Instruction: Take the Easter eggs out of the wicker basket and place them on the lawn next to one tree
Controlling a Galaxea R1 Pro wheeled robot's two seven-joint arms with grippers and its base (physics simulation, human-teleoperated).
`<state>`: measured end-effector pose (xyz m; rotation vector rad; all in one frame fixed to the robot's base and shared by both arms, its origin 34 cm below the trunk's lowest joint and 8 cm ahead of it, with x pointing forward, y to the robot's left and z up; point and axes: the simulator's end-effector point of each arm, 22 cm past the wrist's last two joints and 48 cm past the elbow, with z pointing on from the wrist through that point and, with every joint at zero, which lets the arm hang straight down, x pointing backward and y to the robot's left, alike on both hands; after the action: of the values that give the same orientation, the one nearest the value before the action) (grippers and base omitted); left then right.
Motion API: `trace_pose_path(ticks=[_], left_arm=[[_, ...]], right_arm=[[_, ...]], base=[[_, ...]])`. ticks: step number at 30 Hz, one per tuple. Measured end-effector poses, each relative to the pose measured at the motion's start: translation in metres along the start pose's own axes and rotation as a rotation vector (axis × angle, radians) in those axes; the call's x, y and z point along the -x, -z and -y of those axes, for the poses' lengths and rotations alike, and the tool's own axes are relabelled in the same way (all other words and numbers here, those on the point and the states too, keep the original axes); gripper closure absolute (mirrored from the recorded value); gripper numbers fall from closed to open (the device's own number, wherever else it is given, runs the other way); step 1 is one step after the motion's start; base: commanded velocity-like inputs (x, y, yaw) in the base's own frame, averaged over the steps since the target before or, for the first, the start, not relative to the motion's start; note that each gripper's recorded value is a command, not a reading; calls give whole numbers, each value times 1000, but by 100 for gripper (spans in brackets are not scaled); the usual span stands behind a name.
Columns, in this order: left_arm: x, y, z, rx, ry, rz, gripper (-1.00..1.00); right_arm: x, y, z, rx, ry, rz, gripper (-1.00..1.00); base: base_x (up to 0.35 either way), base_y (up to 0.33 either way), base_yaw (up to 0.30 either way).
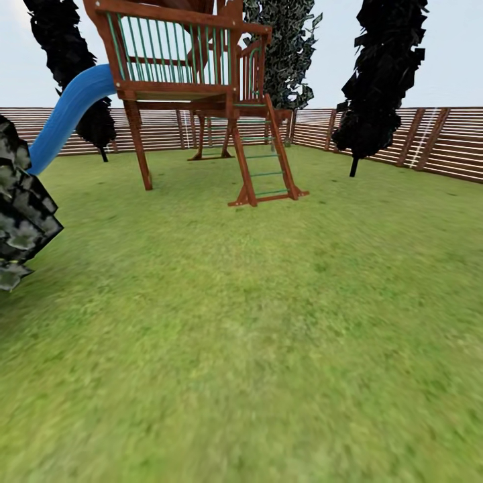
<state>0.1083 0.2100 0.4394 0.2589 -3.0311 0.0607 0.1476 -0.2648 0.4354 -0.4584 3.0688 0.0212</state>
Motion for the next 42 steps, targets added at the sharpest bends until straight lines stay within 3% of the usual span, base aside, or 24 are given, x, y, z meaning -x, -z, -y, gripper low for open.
trace_pose_path(ticks=[42], left_arm=[[0,0,1,-1,0,0,-100]], right_arm=[[0,0,0,0,0,0,-100]], base=[[339,0,0]])
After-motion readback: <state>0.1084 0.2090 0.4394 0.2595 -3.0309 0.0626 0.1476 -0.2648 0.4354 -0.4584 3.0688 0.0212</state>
